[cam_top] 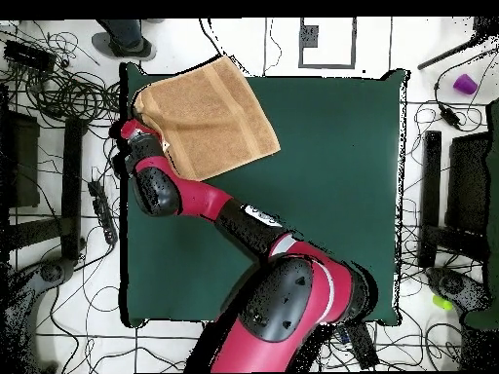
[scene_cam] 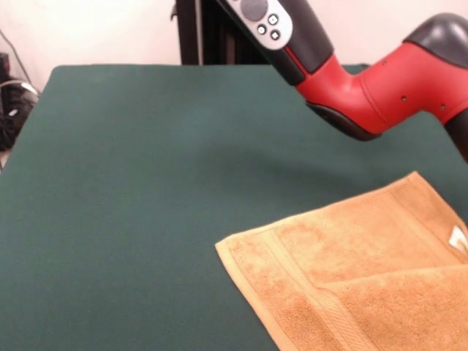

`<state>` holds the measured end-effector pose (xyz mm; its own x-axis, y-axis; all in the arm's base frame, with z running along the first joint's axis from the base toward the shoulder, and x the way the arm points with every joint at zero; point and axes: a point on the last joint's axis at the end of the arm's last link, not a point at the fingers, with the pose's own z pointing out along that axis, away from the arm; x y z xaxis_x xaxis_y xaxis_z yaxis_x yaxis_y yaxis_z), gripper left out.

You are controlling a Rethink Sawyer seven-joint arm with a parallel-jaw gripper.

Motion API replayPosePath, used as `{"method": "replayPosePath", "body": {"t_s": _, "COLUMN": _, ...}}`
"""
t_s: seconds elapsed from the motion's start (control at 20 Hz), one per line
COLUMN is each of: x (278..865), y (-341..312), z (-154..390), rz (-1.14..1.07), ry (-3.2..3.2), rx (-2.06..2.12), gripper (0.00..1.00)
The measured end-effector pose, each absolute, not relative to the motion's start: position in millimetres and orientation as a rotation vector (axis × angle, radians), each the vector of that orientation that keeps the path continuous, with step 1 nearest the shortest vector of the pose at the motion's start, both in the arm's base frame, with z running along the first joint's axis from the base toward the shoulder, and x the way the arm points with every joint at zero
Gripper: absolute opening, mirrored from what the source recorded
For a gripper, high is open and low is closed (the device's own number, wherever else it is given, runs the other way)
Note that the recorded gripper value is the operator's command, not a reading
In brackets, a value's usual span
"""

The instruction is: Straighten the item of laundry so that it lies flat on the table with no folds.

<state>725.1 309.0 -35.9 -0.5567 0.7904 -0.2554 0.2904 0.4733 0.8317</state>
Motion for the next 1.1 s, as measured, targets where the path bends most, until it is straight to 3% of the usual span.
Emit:
{"method": "replayPosePath", "body": {"t_s": 0.35, "x": 724.7, "y": 309.9, "z": -35.9, "rz": 1.006, "ry": 2.084, "rx": 0.89, "gripper": 0.0}}
{"method": "replayPosePath", "body": {"t_s": 0.4, "x": 725.7, "y": 310.8, "z": -35.6, "rz": 1.001, "ry": 2.087, "rx": 0.899, "gripper": 1.0}}
{"method": "replayPosePath", "body": {"t_s": 1.1, "x": 735.1, "y": 314.1, "z": -19.1, "rz": 0.985, "ry": 2.081, "rx": 0.892, "gripper": 1.0}}
